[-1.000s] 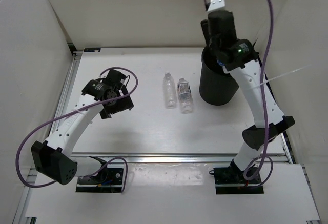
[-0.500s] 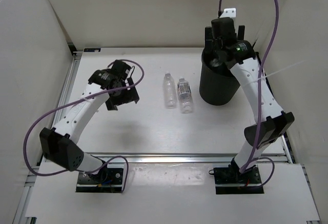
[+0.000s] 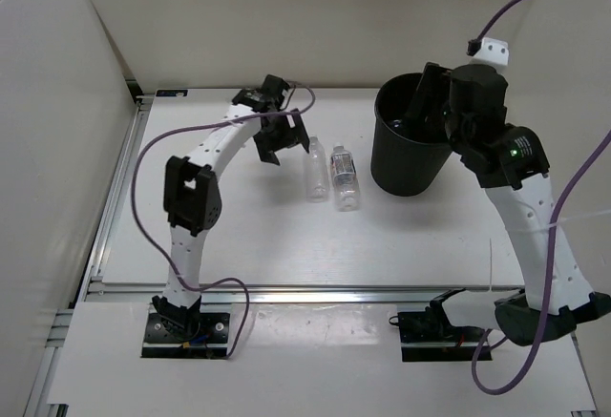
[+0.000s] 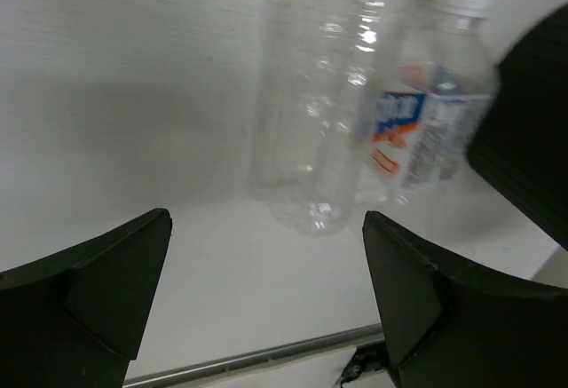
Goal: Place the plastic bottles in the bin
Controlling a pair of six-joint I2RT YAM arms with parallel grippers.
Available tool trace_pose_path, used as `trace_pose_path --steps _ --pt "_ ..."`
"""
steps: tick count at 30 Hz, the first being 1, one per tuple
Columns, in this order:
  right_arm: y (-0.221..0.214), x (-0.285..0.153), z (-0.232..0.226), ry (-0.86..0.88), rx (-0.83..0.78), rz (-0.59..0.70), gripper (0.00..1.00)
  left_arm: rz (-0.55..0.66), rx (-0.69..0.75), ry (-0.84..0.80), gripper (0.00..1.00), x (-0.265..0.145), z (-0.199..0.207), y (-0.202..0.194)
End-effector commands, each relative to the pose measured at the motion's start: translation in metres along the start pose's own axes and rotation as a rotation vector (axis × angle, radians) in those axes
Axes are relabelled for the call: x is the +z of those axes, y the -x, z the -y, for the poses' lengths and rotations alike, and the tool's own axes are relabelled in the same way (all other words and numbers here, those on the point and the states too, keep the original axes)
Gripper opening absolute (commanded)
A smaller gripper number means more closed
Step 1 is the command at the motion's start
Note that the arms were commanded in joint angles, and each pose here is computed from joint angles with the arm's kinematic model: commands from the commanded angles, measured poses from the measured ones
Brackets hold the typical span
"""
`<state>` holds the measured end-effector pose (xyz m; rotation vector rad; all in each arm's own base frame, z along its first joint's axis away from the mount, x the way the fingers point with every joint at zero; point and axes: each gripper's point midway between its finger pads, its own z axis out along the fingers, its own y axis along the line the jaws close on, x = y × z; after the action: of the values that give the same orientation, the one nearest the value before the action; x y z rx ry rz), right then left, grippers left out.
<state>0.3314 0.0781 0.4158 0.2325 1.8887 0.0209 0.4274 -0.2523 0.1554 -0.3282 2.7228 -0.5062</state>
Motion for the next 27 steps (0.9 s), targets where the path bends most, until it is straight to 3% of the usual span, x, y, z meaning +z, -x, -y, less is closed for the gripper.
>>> trace_pose_path --steps 1,6,11,17,27 --pt "-0.018 0.014 -0.008 0.039 0.023 -0.045 1.0 -0.092 0.033 -0.023 1.0 0.03 0.016 -0.021" --pt "-0.028 0.015 0.001 0.061 0.037 -0.08 1.0 -0.124 0.079 0.016 1.0 0.072 0.02 -0.036" --pt "-0.033 0.011 0.02 0.068 0.061 -0.092 1.0 -0.098 0.091 0.01 1.0 0.083 0.029 -0.037" --pt "-0.045 0.012 0.026 0.075 0.095 -0.127 1.0 -0.029 0.074 0.039 1.0 0.077 0.026 -0.025" --pt "-0.045 0.012 0.026 0.085 0.109 -0.132 1.0 0.018 0.095 -0.184 1.0 0.062 0.076 -0.008"
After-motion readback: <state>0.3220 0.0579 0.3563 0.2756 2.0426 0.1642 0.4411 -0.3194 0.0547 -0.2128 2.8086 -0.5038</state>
